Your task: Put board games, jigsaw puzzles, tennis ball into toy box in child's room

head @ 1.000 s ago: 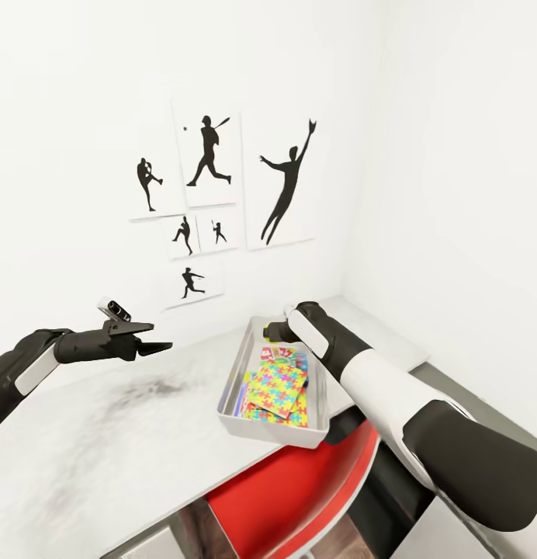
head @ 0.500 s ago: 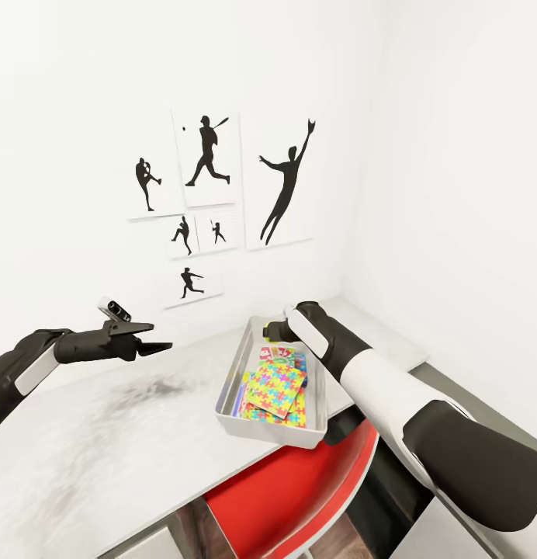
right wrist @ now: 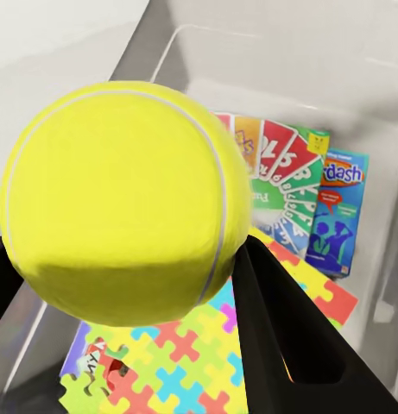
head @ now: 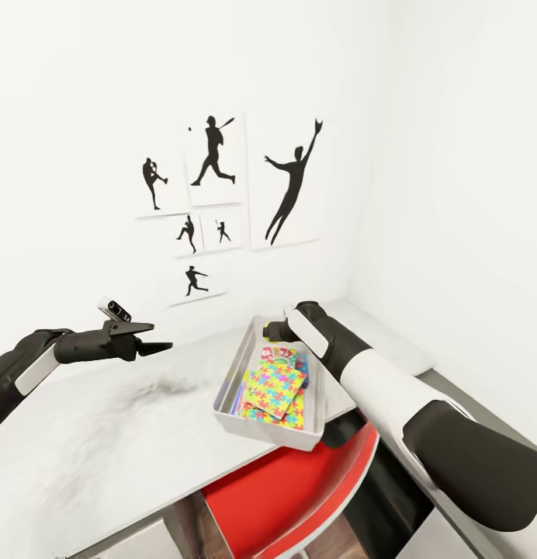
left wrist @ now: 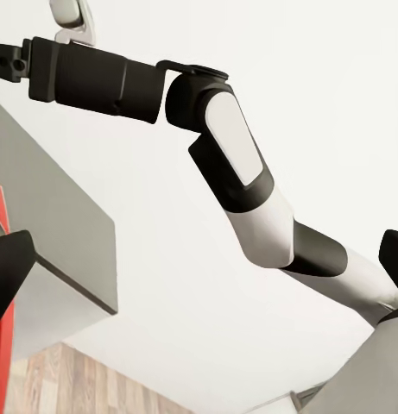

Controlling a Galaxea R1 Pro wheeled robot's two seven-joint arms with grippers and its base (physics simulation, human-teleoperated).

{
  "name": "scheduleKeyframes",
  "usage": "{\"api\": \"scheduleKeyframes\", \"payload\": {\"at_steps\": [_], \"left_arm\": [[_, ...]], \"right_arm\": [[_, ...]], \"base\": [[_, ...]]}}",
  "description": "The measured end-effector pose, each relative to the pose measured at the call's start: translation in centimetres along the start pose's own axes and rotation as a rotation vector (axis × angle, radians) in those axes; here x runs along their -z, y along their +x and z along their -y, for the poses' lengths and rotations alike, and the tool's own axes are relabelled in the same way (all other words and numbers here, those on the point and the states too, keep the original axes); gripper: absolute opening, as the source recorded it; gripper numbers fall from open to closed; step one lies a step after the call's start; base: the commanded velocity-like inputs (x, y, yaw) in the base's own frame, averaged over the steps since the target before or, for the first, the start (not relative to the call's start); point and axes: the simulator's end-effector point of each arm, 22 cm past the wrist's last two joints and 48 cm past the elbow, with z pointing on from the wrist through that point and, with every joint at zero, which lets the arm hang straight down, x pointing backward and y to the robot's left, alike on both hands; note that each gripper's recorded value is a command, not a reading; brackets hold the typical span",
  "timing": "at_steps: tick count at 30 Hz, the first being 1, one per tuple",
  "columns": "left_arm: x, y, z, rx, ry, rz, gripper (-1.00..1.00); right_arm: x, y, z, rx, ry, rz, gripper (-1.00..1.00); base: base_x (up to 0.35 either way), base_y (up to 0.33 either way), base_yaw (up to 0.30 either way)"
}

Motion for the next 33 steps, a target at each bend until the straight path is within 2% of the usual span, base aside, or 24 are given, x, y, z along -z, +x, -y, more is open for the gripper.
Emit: {"api": "scheduleKeyframes", "payload": {"at_steps": [19, 33], "left_arm": [[0.07, -0.01, -0.07, 0.002, -0.002, 0.002, 1.00], [0.20, -0.05, -0.22, 0.005, -0.004, 0.007, 1.00]], "right_arm": [[0.01, 0.00, -0.02, 0.002, 0.000, 0.000, -1.00], [0.04, 0.01, -0.04, 0.003, -0.001, 0.000, -1.00]], "base": [[0.063, -0.109, 0.010], [0.098, -0.012, 0.000]]}}
